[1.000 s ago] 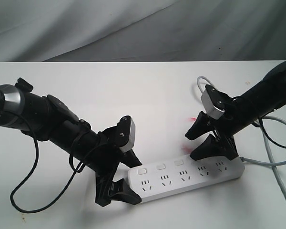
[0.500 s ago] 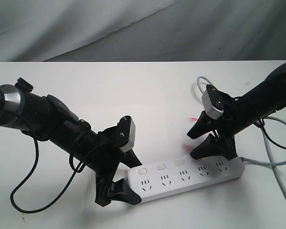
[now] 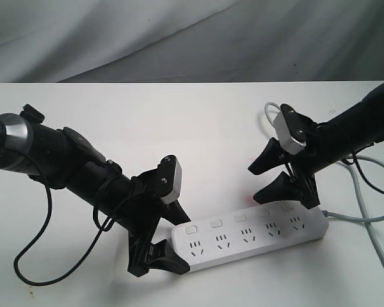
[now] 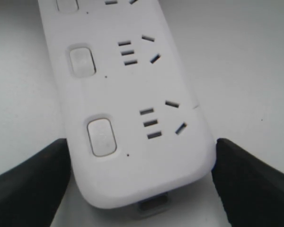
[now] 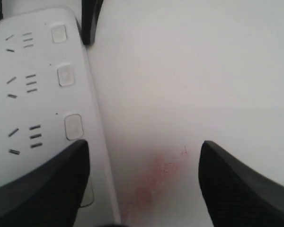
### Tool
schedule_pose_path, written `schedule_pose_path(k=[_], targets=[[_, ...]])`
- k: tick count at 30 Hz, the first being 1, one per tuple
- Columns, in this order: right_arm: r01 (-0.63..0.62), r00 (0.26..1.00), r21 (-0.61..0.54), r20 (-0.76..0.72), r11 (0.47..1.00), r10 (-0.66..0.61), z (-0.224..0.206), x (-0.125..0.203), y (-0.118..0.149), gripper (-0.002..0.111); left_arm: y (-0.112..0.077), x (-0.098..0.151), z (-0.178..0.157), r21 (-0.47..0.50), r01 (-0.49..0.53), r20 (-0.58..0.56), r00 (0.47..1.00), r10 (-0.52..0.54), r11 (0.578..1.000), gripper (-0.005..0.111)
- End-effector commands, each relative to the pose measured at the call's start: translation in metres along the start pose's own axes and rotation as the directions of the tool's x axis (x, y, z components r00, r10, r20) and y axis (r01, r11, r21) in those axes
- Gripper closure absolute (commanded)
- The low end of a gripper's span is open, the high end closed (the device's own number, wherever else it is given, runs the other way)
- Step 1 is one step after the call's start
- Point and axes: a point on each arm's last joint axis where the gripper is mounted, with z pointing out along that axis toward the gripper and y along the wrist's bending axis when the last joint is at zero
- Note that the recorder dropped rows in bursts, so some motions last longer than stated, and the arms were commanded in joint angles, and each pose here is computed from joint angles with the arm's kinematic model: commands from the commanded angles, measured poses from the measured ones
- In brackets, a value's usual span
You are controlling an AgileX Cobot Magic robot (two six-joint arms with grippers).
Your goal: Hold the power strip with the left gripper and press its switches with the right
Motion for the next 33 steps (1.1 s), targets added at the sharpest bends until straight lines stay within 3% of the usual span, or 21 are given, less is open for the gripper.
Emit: schedule_pose_path(k=[1,11,33], targets=[[0.0,0.999,0.011,0.052,1.0,0.0,-0.023,-0.002,0.002,0.047,0.001,0.001,0.001,-0.018,-0.017,-0.017,1.0,0.017,1.0,0.077],[-0.087,0.993,0.024,0.088,0.996,0.085,-0.054,0.031,0.002,0.047,0.001,0.001,0.001,-0.018,-0.017,-0.017,1.0,0.017,1.0,0.077],[-0.16,0.983,-0.035,0.087,0.986,0.163,-0.03,0.057,-0.001,0.047,0.001,0.001,0.001,-0.018,-0.017,-0.017,1.0,0.017,1.0,0.077]])
